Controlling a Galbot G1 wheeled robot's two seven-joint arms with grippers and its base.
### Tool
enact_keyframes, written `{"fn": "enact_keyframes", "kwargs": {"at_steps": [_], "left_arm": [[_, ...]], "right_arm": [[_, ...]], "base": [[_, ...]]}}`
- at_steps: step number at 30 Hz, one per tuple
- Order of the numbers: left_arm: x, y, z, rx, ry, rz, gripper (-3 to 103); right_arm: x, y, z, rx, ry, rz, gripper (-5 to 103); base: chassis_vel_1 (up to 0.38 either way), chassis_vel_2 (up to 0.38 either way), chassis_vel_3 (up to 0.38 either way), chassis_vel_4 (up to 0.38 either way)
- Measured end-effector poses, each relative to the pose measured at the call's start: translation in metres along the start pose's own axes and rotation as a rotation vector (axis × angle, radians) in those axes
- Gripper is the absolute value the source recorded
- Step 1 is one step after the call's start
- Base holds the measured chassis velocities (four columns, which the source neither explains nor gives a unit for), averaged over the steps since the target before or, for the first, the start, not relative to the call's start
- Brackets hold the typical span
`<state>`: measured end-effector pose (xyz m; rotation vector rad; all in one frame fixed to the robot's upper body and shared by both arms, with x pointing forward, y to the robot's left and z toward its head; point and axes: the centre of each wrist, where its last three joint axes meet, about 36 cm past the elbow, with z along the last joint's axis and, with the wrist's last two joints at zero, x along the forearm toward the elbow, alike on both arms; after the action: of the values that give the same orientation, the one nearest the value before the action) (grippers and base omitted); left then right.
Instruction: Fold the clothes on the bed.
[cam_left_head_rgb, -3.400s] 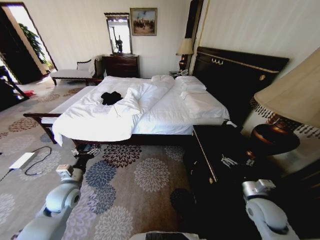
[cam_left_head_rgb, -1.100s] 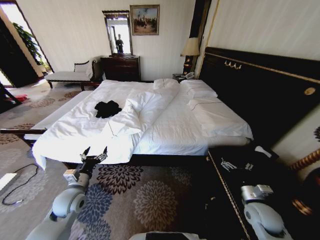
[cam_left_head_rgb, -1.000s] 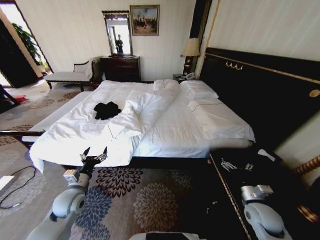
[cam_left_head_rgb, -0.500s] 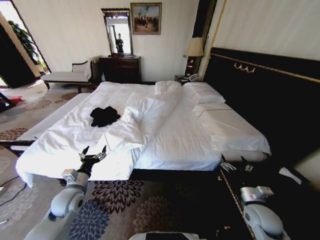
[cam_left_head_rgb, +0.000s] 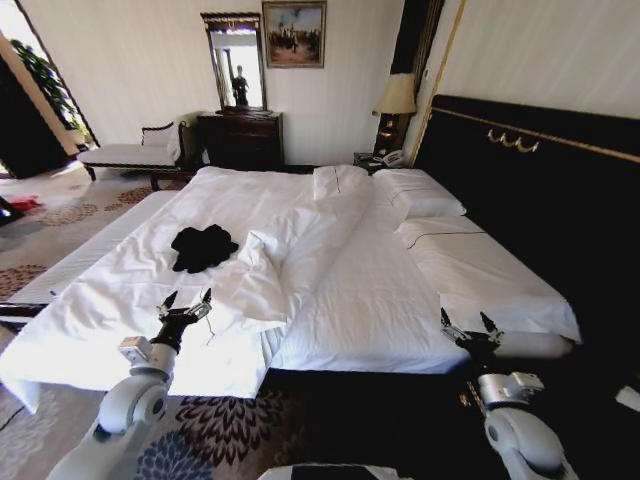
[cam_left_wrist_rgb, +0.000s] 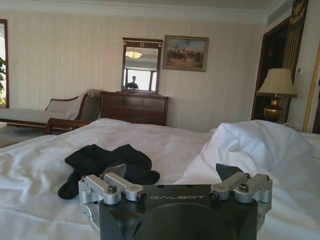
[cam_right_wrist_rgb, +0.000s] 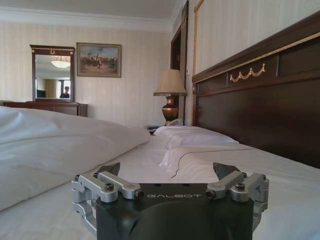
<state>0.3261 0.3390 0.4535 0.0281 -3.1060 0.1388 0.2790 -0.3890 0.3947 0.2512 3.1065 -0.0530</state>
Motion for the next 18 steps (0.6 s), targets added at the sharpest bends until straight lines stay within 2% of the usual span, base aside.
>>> {"fn": "enact_keyframes", "kwargs": {"at_steps": [18], "left_arm": [[-0.0041, 0.0022, 0.0035, 0.012, 0.017, 0.003, 100]], "right_arm": [[0.0009, 0.0054, 0.0064, 0.012, 0.004, 0.019, 100]], "base": [[-0.185, 0.187, 0.182, -0.181]]}}
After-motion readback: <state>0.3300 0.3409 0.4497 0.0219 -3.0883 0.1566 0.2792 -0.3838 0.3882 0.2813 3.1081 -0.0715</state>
